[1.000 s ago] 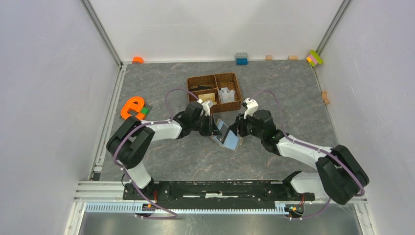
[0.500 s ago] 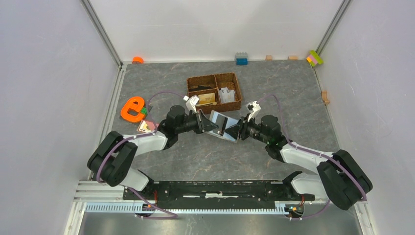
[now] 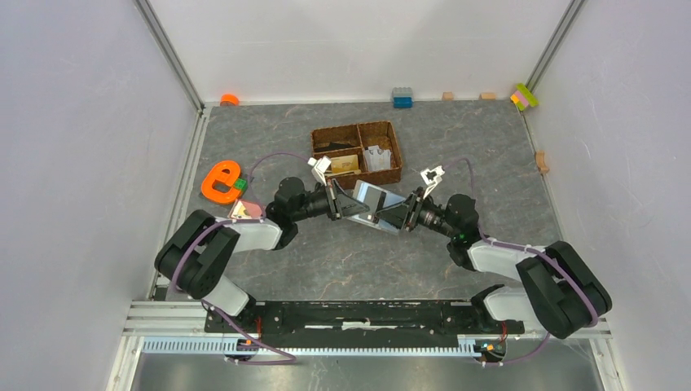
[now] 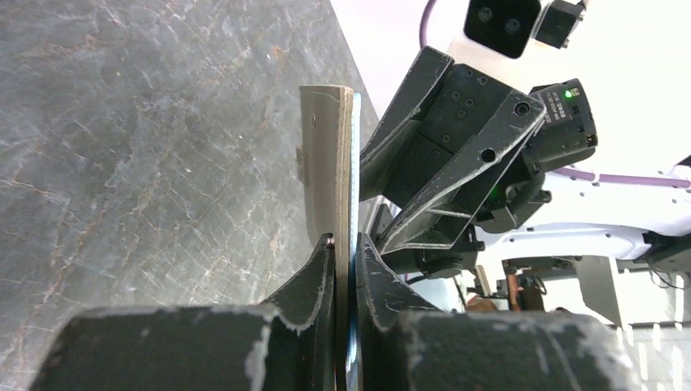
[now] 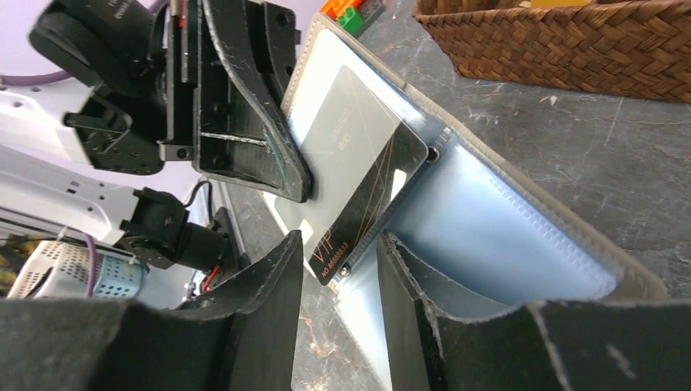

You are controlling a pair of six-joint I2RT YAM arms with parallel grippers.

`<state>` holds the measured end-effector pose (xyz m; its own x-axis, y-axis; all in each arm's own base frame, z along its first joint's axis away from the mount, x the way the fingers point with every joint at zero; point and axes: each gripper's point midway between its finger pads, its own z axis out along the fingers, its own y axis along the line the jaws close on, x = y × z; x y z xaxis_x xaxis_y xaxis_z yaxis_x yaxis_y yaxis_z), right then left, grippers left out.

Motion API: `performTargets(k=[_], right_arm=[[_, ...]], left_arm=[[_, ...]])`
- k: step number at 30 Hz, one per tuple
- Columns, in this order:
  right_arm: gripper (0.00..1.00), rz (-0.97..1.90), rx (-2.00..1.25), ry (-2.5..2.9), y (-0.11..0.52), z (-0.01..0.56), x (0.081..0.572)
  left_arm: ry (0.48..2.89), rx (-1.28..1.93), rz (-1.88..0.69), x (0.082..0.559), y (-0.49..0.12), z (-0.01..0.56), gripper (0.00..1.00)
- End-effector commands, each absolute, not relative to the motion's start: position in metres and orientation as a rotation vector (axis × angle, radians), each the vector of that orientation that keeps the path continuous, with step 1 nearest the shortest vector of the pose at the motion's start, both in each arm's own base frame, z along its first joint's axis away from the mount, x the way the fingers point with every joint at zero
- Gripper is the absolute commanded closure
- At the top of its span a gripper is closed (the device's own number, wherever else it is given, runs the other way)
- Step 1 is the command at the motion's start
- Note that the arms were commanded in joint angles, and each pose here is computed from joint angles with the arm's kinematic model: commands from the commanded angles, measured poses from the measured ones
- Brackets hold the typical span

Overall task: Take the credit cards out of the card holder
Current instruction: Remove the credit card from the card holder.

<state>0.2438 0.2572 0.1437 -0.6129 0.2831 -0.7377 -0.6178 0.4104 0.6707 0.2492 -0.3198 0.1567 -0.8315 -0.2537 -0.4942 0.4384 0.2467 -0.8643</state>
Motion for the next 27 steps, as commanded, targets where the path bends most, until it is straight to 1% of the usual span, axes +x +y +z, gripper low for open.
performTargets(k=[1, 8, 11, 12, 15, 17, 18, 21, 27], right_arm=[[0.57, 1.450, -0.317, 1.696, 0.260, 0.168, 0.233], [0.62, 1.521, -0.321, 1.659, 0.262, 0.176, 0.227], [0.67, 1.562, -0.306, 1.653, 0.262, 0.176, 0.225], [0.70, 1.575, -0.298, 1.647, 0.262, 0.177, 0.225], [0.89, 1.593, -0.271, 1.630, 0.257, 0.179, 0.225], [0.98, 1.597, -0.249, 1.626, 0.253, 0.179, 0.226], [1.00, 1.595, -0.240, 1.626, 0.251, 0.179, 0.227], [1.00, 1.583, -0.219, 1.631, 0.246, 0.177, 0.229], [1.00, 1.566, -0.197, 1.658, 0.244, 0.171, 0.233]], left_arm=[[1.842, 0.276, -1.787, 0.237, -0.330, 0.192, 0.98], [1.842, 0.316, -1.827, 0.231, -0.337, 0.192, 0.98], [1.835, 0.330, -1.837, 0.229, -0.339, 0.194, 0.98], [1.832, 0.332, -1.837, 0.229, -0.339, 0.195, 0.98], [1.829, 0.333, -1.832, 0.228, -0.338, 0.195, 0.97], [1.826, 0.329, -1.822, 0.229, -0.337, 0.195, 0.93], [1.825, 0.321, -1.813, 0.230, -0.336, 0.195, 0.89], [1.810, 0.299, -1.777, 0.234, -0.328, 0.197, 0.84], [1.774, 0.268, -1.693, 0.239, -0.315, 0.202, 0.78]])
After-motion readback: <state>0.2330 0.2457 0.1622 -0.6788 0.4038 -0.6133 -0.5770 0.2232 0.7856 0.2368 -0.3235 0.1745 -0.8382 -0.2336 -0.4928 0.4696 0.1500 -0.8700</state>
